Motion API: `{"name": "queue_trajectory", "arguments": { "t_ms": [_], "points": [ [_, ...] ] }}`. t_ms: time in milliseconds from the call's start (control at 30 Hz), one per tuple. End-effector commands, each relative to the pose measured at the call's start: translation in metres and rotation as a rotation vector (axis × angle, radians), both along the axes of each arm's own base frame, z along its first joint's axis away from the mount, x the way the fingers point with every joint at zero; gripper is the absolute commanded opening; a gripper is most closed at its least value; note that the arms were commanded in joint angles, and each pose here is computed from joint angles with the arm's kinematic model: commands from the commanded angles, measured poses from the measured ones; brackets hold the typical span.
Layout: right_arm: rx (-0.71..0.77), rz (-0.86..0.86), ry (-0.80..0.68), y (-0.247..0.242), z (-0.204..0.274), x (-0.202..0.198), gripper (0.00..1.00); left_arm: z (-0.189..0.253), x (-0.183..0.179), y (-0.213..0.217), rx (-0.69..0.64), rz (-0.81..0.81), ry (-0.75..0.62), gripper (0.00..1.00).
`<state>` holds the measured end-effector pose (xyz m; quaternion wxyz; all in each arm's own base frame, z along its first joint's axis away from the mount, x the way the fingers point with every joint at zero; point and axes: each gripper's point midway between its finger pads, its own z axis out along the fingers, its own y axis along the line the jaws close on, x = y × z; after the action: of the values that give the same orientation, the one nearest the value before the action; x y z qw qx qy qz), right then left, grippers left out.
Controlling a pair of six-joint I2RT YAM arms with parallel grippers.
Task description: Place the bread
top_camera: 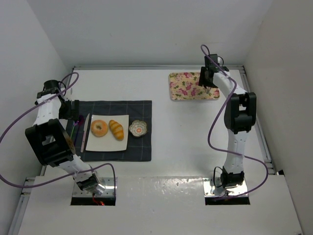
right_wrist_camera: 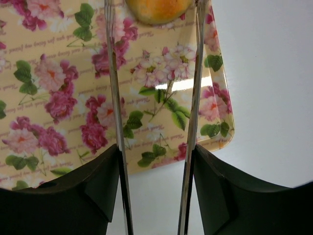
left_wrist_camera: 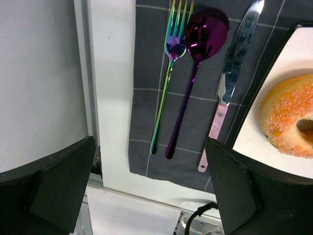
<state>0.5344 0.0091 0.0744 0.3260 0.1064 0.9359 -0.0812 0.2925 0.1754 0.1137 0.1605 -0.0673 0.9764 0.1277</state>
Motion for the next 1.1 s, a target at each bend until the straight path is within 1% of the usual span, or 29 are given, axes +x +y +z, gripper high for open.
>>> {"name": "queue_trajectory", "arguments": {
  "t_ms": [0, 133, 167, 200, 233, 300, 333, 367, 400, 467, 500, 533, 567, 600, 667, 733, 767, 833, 867, 933, 967, 1000, 1067],
  "points": [
    [0.015, 0.005, -0.087, -0.001, 0.012, 0.026, 0.58, 0.009, 0.012, 0.001, -0.003, 0.009, -0.032, 1.00],
    [0.019, -0.005, -0.093, -0.002, 0.011, 0.027, 0.49, 0.012, 0.014, 0.002, 0.001, 0.009, -0.040, 1.00],
    [0.018, -0.004, -0.100, -0.003, 0.011, 0.028, 0.46, 0.009, 0.014, 0.002, -0.003, 0.009, -0.032, 1.00],
    [0.018, -0.003, -0.107, -0.002, 0.014, 0.029, 0.38, 0.009, 0.014, 0.002, -0.003, 0.009, -0.032, 1.00],
    [0.016, 0.000, -0.095, -0.002, 0.009, 0.025, 0.35, 0.009, 0.014, 0.002, -0.003, 0.009, -0.032, 1.00],
    [0.024, 0.012, -0.138, 0.000, 0.025, 0.027, 0.31, 0.009, 0.012, 0.001, -0.007, 0.009, -0.024, 1.00],
    [0.027, 0.019, -0.127, 0.000, 0.020, 0.023, 0.28, 0.009, 0.012, 0.001, -0.007, 0.009, -0.024, 1.00],
    [0.033, 0.022, -0.145, 0.002, 0.022, 0.025, 0.26, 0.009, 0.012, 0.001, -0.007, 0.009, -0.024, 1.00],
    [0.041, 0.032, -0.174, 0.005, 0.037, 0.024, 0.25, 0.008, 0.013, -0.001, -0.014, 0.006, -0.027, 1.00],
    [0.040, 0.050, -0.179, 0.007, 0.038, 0.018, 0.24, 0.011, 0.013, -0.001, -0.011, 0.006, -0.035, 1.00],
    [0.040, 0.074, -0.209, 0.011, 0.055, 0.015, 0.24, 0.008, 0.010, -0.002, -0.016, 0.006, -0.024, 1.00],
    [0.041, 0.093, -0.206, 0.017, 0.051, 0.011, 0.23, 0.008, 0.009, -0.001, -0.008, 0.009, -0.021, 1.00],
    [0.027, 0.118, -0.261, 0.018, 0.078, 0.010, 0.23, 0.007, 0.006, -0.002, -0.009, 0.009, -0.018, 1.00],
    [0.036, 0.132, -0.257, 0.022, 0.076, 0.006, 0.23, 0.007, 0.006, -0.002, -0.009, 0.009, -0.018, 1.00],
    [0.048, 0.174, -0.292, 0.032, 0.091, -0.005, 0.23, 0.013, 0.004, -0.006, -0.016, 0.002, -0.043, 1.00],
    [0.072, 0.207, -0.305, 0.044, 0.098, -0.012, 0.20, 0.015, 0.000, -0.005, -0.030, 0.004, -0.059, 1.00],
    [0.094, 0.230, -0.320, 0.055, 0.108, -0.026, 0.20, 0.018, 0.001, -0.007, -0.037, -0.002, -0.074, 1.00],
    [0.144, 0.298, -0.328, 0.077, 0.113, -0.038, 0.19, 0.019, -0.008, -0.006, -0.042, 0.014, -0.082, 1.00],
    [0.166, 0.368, -0.353, 0.104, 0.126, -0.061, 0.19, 0.023, -0.008, -0.006, -0.036, 0.014, -0.093, 1.00],
    [0.206, 0.451, -0.358, 0.131, 0.128, -0.080, 0.19, 0.022, -0.021, -0.006, -0.041, 0.023, -0.094, 1.00],
    [0.233, 0.546, -0.341, 0.172, 0.122, -0.099, 0.19, 0.023, -0.022, -0.009, -0.046, 0.019, -0.102, 1.00],
    [0.260, 0.603, -0.336, 0.190, 0.122, -0.112, 0.19, 0.023, -0.028, -0.007, -0.040, 0.018, -0.101, 1.00],
    [0.309, 0.752, -0.330, 0.251, 0.124, -0.148, 0.19, 0.025, -0.039, -0.008, -0.030, 0.019, -0.108, 1.00]
  ]
}}
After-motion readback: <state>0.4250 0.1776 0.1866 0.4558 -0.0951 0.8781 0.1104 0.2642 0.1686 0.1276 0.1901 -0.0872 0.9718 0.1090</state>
